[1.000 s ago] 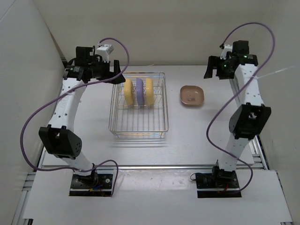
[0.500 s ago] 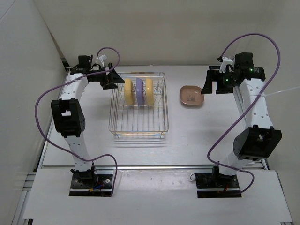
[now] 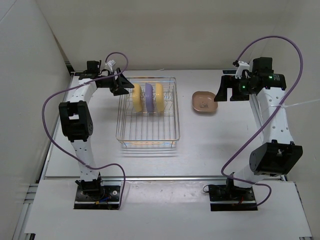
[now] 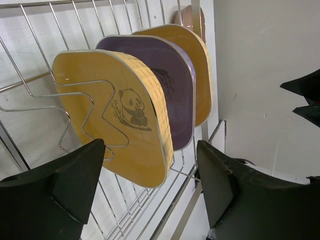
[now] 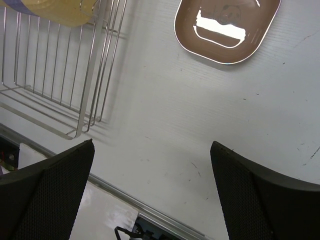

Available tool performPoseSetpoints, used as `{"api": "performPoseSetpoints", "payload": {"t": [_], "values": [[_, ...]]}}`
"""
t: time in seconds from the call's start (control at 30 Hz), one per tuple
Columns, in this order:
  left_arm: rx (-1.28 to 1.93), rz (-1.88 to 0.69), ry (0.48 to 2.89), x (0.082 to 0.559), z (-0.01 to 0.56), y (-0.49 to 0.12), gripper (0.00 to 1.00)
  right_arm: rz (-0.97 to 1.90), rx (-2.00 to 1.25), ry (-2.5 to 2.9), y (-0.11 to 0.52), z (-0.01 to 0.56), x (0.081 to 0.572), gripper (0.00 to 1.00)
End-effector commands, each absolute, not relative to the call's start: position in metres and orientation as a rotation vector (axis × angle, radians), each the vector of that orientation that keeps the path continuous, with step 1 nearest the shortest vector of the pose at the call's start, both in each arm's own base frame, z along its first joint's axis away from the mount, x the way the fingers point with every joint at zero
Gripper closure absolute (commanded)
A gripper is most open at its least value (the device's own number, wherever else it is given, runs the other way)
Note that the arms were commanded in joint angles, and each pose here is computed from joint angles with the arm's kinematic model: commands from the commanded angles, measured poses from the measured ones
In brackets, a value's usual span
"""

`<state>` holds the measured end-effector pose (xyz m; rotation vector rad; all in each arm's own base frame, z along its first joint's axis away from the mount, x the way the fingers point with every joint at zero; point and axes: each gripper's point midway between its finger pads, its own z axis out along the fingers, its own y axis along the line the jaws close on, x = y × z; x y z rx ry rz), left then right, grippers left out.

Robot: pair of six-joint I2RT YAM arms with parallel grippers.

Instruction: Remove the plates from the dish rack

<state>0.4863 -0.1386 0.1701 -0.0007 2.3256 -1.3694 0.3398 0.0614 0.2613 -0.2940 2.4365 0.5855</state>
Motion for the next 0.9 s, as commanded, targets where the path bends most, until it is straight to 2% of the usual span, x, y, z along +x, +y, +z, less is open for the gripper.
{"api": "performPoseSetpoints", "payload": {"t": [0.0,0.1,0.2,0.27,0.6,0.7,0.83,0.87], "values": [[0.051,-1.405,2.258,0.486,0.195,-0.141,0.17,0.612,-0.323,2.407,0.066,0.266,0.339,0.00],[0.044,-1.423,2.252,0.486,0.198,-0.143,0.25,0.630,-0.321,2.421,0.068,0.260,0.336,0.00],[0.044,-1.424,2.252,0.486,0.195,-0.143,0.26,0.630,-0.321,2.421,0.067,0.258,0.337,0.00],[0.048,-1.432,2.262,0.483,0.193,-0.147,0.31,0.641,-0.325,2.417,0.069,0.259,0.337,0.00],[0.092,-1.436,2.279,0.480,0.190,-0.171,0.33,0.656,-0.325,2.422,0.070,0.257,0.335,0.00],[0.086,-1.424,2.282,0.482,0.189,-0.170,0.43,0.659,-0.323,2.431,0.070,0.254,0.334,0.00],[0.086,-1.424,2.282,0.482,0.189,-0.170,0.47,0.659,-0.323,2.431,0.070,0.251,0.335,0.00],[0.086,-1.424,2.282,0.482,0.189,-0.170,0.52,0.670,-0.326,2.427,0.072,0.252,0.335,0.00]]}}
